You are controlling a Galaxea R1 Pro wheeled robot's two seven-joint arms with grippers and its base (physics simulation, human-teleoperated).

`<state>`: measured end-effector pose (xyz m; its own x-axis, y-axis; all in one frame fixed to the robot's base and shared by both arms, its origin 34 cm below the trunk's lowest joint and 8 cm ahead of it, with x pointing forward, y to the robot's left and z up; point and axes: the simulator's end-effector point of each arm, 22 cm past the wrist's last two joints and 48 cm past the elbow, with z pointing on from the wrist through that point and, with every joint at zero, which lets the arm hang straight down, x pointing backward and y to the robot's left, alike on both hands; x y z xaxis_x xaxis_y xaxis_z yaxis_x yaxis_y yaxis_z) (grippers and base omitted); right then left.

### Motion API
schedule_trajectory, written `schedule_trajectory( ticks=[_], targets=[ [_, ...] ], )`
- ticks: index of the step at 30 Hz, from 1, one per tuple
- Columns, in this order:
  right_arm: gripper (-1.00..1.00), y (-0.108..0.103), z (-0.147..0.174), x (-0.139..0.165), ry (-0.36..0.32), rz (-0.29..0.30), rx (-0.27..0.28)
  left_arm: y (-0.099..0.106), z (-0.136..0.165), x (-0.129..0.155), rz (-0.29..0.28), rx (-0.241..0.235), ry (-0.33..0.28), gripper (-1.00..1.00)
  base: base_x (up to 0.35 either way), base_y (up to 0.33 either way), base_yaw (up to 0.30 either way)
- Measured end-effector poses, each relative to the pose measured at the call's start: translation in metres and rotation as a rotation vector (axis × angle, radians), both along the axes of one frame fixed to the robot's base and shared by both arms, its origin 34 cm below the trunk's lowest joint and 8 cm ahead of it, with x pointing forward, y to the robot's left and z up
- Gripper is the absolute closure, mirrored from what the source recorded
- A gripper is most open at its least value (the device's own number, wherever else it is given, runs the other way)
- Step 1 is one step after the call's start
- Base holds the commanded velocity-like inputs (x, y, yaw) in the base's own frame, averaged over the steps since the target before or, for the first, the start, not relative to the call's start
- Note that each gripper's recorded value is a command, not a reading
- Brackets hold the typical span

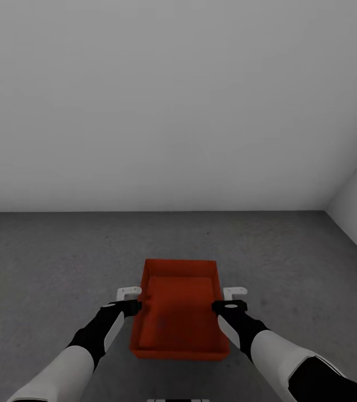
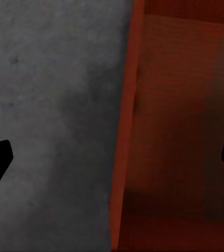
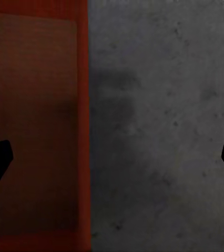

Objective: Move the two storage containers from the living room to the garage. In the garage, place one container on the floor and stack the other container on top of it (either order is fine).

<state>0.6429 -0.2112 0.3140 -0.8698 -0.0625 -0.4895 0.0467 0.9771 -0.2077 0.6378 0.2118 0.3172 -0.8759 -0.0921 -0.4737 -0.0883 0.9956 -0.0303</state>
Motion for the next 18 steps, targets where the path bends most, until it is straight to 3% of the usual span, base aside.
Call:
schedule_trajectory(
  ticks=[18],
  targets=[
    [-1.00,0.002,0.046,0.011,-0.012,-0.001,0.002,0.000,0.047,0.012,0.000,0.001,-0.015,-1.00,0.000,0.000,0.000]
  ],
)
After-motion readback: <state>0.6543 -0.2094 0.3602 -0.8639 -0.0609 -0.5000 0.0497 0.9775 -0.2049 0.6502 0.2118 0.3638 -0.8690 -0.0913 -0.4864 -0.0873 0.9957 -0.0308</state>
